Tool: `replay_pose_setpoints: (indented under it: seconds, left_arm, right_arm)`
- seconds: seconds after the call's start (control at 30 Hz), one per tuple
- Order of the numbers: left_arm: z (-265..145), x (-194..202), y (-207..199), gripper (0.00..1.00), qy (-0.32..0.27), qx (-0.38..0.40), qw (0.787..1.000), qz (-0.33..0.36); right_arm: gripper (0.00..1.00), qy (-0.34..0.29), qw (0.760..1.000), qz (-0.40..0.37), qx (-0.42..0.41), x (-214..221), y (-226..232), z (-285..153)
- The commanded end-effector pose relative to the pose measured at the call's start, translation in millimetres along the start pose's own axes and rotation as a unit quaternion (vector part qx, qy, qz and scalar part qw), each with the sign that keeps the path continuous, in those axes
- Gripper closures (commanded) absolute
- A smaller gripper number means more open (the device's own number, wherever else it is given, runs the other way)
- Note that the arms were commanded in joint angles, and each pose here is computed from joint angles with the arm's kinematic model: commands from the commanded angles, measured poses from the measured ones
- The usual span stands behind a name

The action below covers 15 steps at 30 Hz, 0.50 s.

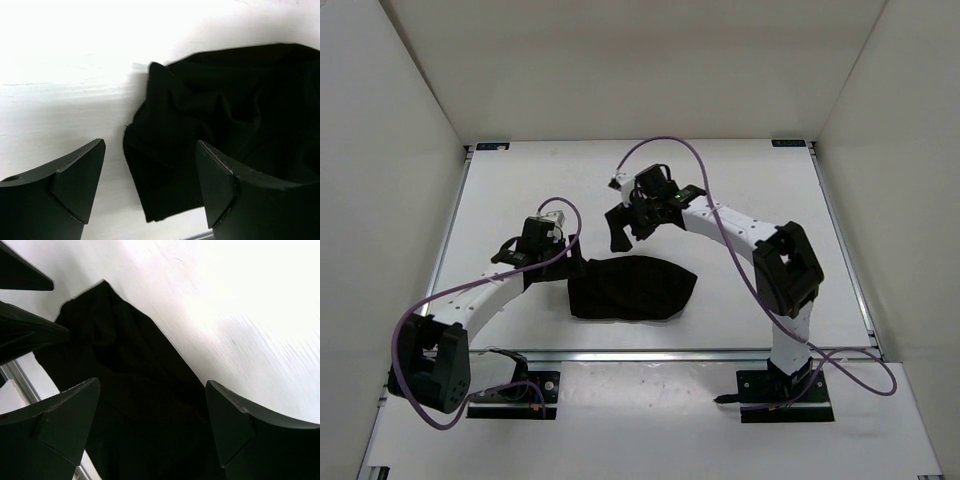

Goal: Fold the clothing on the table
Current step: Fold the skirt

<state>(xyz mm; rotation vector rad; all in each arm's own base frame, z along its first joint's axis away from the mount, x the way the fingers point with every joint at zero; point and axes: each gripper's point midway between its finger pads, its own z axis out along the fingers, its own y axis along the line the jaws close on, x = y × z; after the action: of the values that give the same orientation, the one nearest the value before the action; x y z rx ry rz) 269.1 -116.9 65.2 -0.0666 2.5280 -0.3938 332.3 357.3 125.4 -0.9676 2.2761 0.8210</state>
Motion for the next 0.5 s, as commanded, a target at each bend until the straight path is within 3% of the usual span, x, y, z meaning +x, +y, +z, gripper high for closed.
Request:
replay_pose_setpoints:
  seconds: [0.0,0.33,0.4,0.47]
  left_arm:
    - [0,-13,11,0.17,-0.025,-0.024,0.999,-0.007]
    - [-4,-20,25,0.19,-0.031,-0.052,0.997,-0.046]
    - [-5,-20,27,0.18,-0.032,-0.055,0.996,-0.056]
    - [-4,-18,30,0.18,-0.03,-0.059,0.996,-0.063]
  right_arm:
    - [0.16,0.016,0.998,-0.056,-0.028,-6,25,15]
    - [0.29,0.051,0.992,-0.068,-0.094,11,72,44]
    - [0.38,0.062,0.992,-0.067,-0.092,21,72,52]
    - [0.58,0.069,0.992,-0.06,-0.087,30,67,56]
